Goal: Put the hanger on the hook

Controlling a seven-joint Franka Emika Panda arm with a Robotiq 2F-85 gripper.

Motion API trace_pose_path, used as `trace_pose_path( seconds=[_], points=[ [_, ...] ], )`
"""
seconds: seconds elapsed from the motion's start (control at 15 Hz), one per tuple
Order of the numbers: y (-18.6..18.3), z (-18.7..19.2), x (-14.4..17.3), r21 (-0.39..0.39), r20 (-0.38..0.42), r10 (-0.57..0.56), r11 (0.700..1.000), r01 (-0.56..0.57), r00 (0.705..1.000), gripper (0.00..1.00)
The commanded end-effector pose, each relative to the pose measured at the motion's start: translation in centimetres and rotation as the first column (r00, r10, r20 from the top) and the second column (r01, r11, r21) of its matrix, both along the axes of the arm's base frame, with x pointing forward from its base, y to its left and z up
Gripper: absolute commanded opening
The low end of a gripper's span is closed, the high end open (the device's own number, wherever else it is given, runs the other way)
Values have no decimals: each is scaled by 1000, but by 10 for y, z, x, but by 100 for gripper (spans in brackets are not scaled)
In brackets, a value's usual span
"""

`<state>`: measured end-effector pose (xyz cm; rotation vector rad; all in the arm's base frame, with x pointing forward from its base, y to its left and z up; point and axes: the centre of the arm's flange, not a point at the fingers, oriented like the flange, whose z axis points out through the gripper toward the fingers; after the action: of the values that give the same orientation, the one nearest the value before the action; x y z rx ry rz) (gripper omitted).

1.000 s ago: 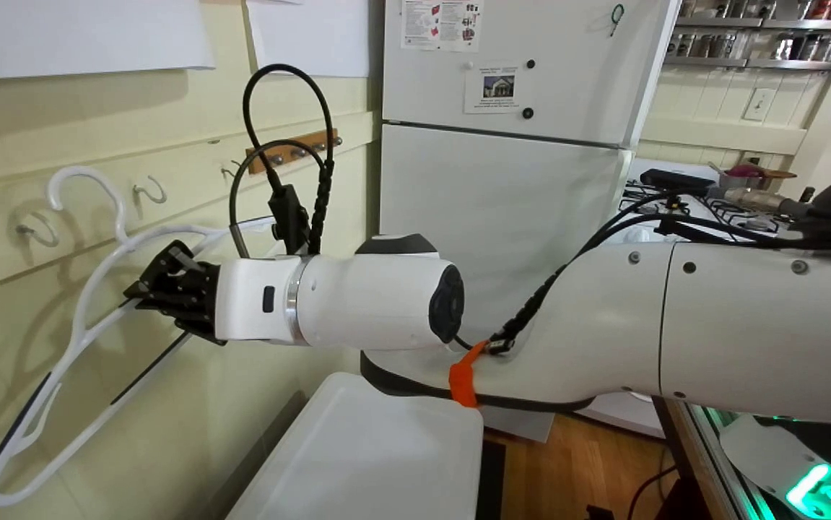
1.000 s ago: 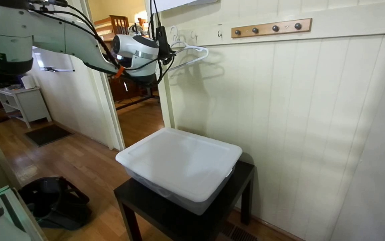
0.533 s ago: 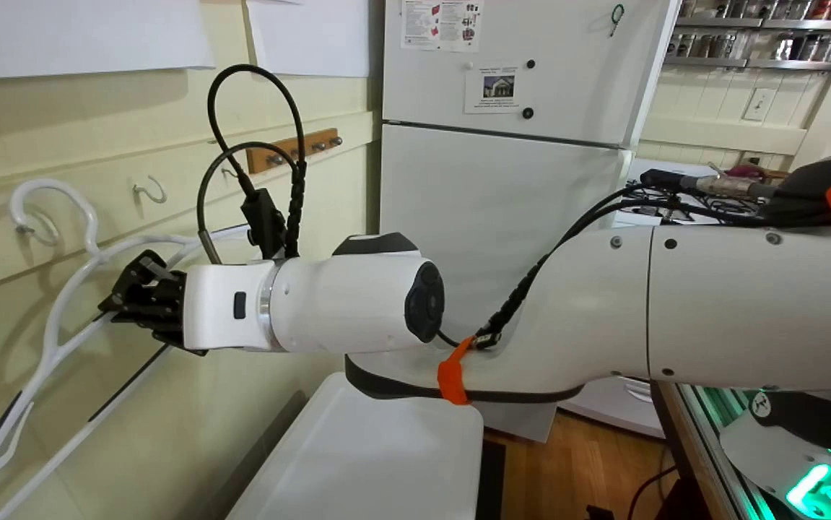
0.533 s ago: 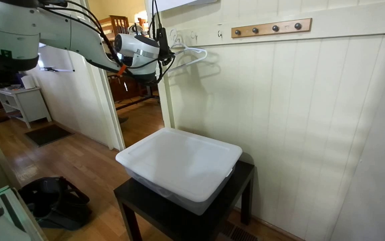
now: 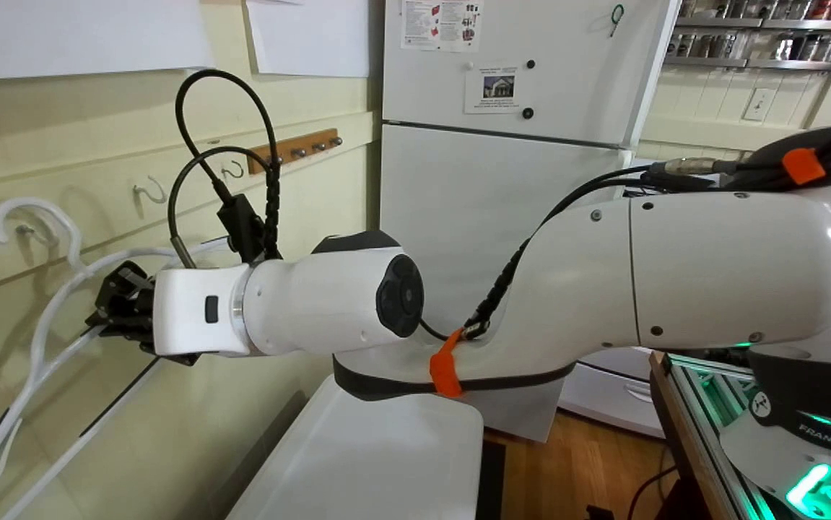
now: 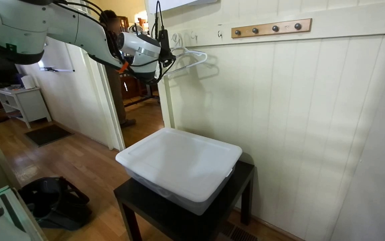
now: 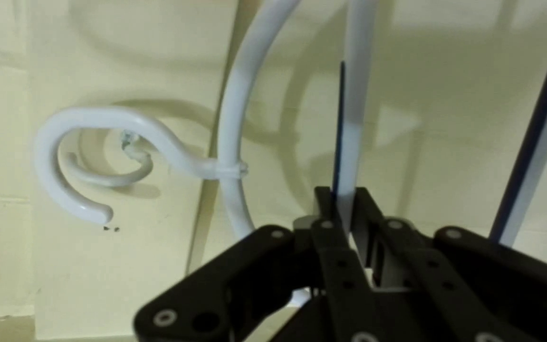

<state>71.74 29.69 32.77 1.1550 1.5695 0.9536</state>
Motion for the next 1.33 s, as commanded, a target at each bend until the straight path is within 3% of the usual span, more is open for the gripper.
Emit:
trace_pose_path(
  seconds=[0.0, 0.4, 0.47, 0.53, 0.67, 1.13, 1.27],
  points=[
    [11, 4, 15, -7, -45, 6, 1000, -6, 999, 3],
    [15, -6, 16, -27, -104, -22, 999, 19, 994, 3],
    [14, -8, 15, -25, -113, -31, 999, 29, 993, 15],
    [14, -10, 14, -24, -128, -32, 999, 29, 991, 39],
    [15, -13, 11, -12, -151, -38, 999, 36, 988, 43],
    [20, -14, -1, 38, -208, -39, 998, 48, 977, 94],
    [21, -14, -6, 51, -244, -40, 997, 54, 969, 100]
  ],
)
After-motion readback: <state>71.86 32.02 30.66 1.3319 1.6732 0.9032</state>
